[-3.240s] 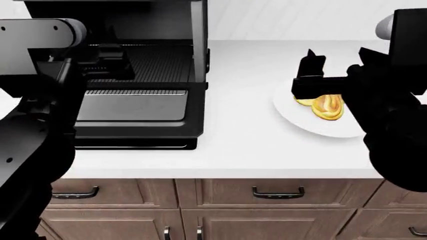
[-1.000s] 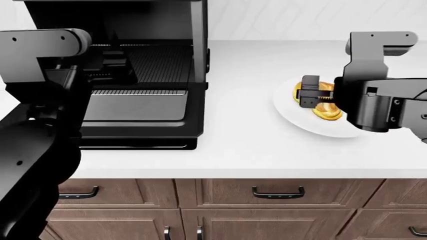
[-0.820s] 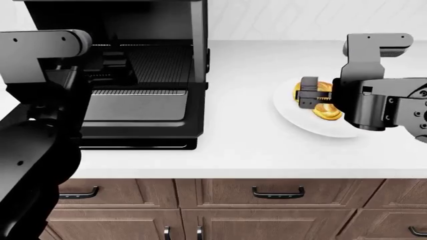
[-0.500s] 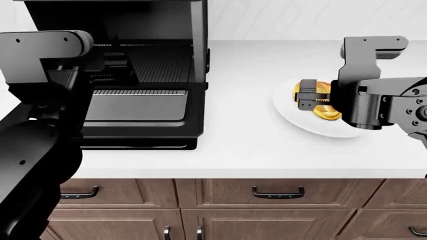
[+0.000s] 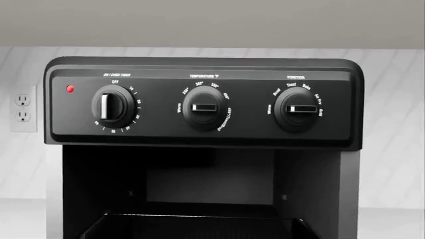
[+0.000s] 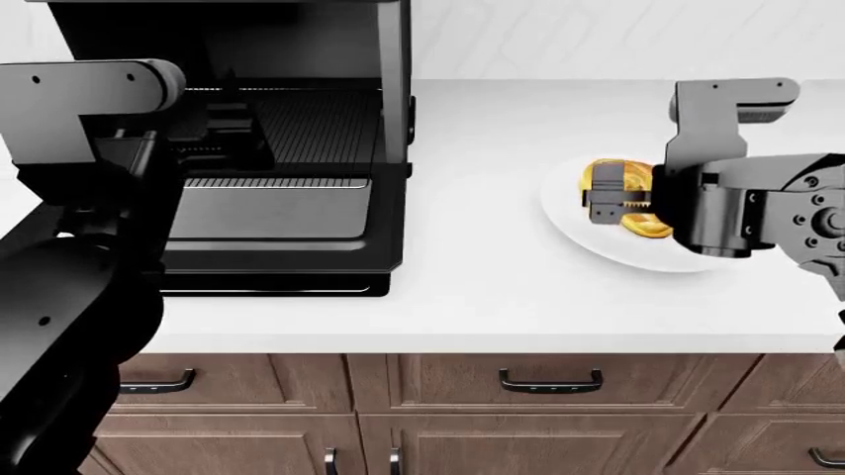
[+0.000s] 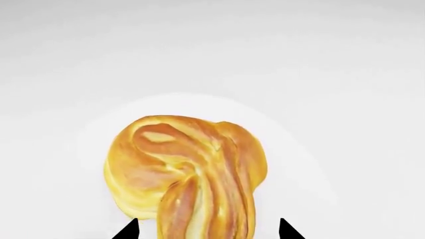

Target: Place the bread on the rack of the toaster oven.

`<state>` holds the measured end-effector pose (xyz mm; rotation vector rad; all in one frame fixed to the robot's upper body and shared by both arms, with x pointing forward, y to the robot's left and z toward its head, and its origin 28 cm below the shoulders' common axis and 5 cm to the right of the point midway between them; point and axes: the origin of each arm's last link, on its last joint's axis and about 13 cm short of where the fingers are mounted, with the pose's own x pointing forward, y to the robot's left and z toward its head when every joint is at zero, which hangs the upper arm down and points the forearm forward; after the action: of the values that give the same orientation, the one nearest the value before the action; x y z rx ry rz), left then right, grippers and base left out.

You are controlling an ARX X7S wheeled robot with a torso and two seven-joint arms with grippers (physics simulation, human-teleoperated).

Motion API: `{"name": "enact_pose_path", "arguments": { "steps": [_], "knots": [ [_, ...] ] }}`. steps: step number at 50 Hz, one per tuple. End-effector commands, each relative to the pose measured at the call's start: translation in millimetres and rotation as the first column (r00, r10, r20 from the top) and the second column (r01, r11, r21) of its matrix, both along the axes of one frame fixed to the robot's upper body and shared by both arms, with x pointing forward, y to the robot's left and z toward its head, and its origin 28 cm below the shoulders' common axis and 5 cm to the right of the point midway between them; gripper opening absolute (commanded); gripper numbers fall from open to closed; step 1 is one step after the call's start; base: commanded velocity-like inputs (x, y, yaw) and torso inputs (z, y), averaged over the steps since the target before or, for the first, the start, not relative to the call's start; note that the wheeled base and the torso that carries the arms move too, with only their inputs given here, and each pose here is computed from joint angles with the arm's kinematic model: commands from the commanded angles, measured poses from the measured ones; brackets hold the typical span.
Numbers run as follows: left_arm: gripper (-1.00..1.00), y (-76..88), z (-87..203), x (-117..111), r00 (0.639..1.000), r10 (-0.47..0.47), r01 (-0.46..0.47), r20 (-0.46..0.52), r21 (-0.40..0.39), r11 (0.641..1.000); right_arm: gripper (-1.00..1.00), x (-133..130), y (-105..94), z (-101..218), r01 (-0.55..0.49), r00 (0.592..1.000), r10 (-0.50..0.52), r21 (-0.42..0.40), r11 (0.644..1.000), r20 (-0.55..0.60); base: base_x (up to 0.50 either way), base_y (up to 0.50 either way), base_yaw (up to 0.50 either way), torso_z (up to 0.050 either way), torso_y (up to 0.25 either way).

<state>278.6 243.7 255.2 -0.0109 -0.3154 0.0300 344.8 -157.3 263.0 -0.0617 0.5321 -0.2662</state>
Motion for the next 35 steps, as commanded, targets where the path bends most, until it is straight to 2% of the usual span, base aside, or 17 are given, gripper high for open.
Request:
{"name": "enact_pose_path", "arguments": {
  "steps": [1,35],
  "knots": [
    [1.00,-0.2,0,0,1.000,-0.001,0.001,0.000,0.000,1.000,1.00,0,-0.9,-3,0.005,1.000,-0.005,-0.003,1.000,-0.017,0.00,0.00,0.00,0.000,0.000],
    [1.00,-0.1,-1,3,1.000,0.003,-0.003,-0.004,0.001,1.000,1.00,12,-2.2,-4,0.012,0.999,-0.012,-0.008,1.000,-0.032,0.00,0.00,0.00,0.000,0.000]
  ]
}}
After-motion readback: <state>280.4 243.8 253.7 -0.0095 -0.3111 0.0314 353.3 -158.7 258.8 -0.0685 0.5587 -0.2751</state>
